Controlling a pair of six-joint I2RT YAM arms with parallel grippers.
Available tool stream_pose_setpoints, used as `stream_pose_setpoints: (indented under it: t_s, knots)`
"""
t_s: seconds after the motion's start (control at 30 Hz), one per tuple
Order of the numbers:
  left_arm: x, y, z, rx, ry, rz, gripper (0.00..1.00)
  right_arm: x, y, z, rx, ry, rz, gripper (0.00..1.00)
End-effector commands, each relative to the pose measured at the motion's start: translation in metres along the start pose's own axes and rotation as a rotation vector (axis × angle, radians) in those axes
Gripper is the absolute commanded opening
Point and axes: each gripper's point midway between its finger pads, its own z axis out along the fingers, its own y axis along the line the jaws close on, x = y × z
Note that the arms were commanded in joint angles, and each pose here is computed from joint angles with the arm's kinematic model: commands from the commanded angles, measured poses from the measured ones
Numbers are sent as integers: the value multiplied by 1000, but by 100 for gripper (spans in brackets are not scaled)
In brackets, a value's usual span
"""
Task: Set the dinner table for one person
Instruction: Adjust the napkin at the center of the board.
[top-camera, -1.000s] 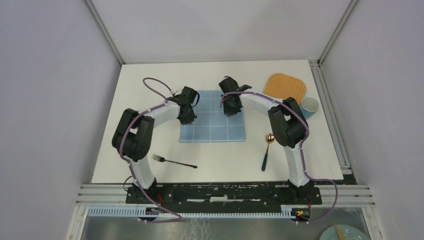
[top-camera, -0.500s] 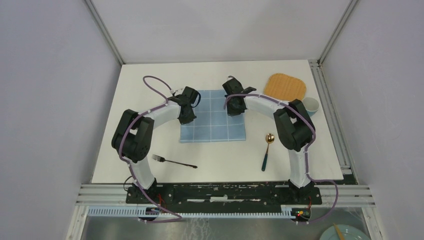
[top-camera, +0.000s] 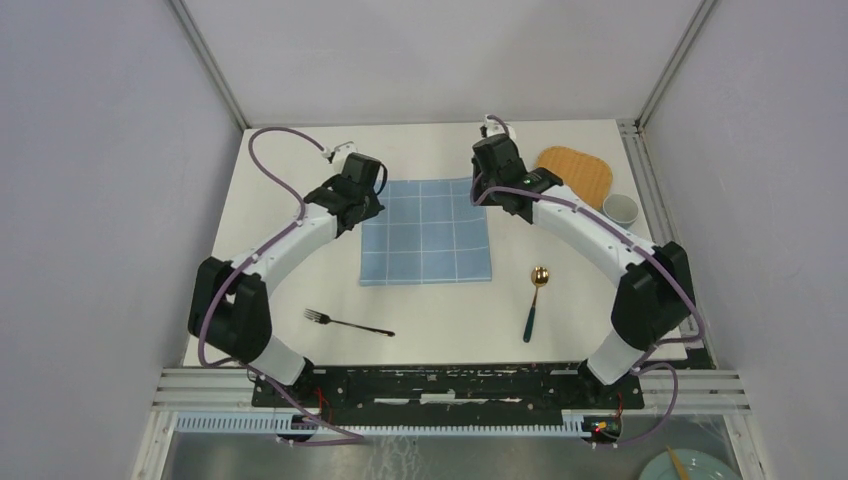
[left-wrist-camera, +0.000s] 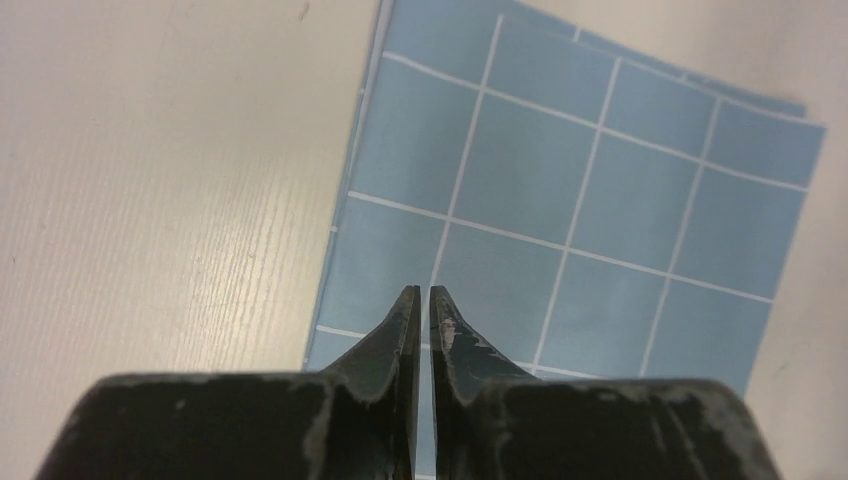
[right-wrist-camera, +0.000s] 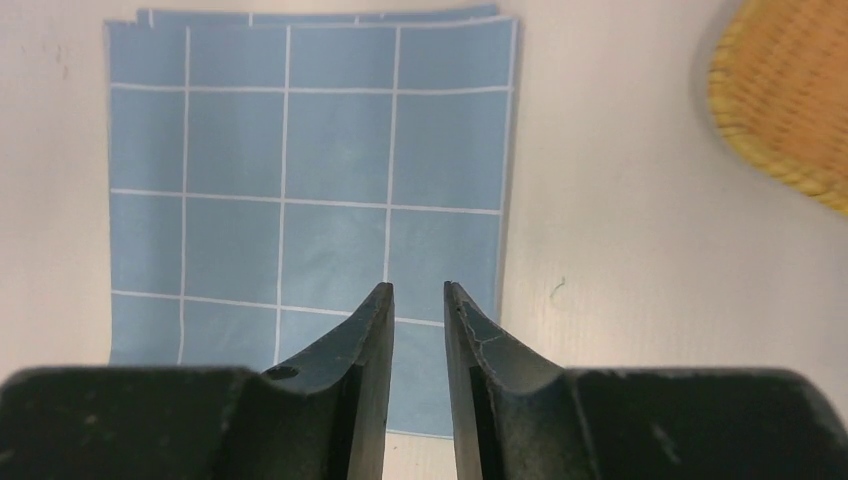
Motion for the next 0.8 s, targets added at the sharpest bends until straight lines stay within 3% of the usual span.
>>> stream_pose_setpoints:
  t_s: [0.0, 0.23, 0.47, 0.57, 0.7, 0.77]
  knots:
    - [-40, -13, -27, 74, -127, -15, 13, -31, -25, -41, 75, -122, 35, 31]
    - [-28, -15, -28, 113, -96, -22, 13, -38, -56, -67, 141, -166, 95, 27]
    - [-22, -18, -31, 162, -95, -11, 16, -55, -122, -98, 319, -207, 188, 35]
    - [-22, -17, -33, 166, -100, -2, 20, -64, -143, -115, 349, -235, 235, 36]
    - [-18, -16, -35, 184, -96, -11, 37, -75, -166, -136, 411, -269, 254, 40]
    - [-16, -17, -35, 197, -91, -17, 39, -75, -179, -143, 443, -259, 279, 40]
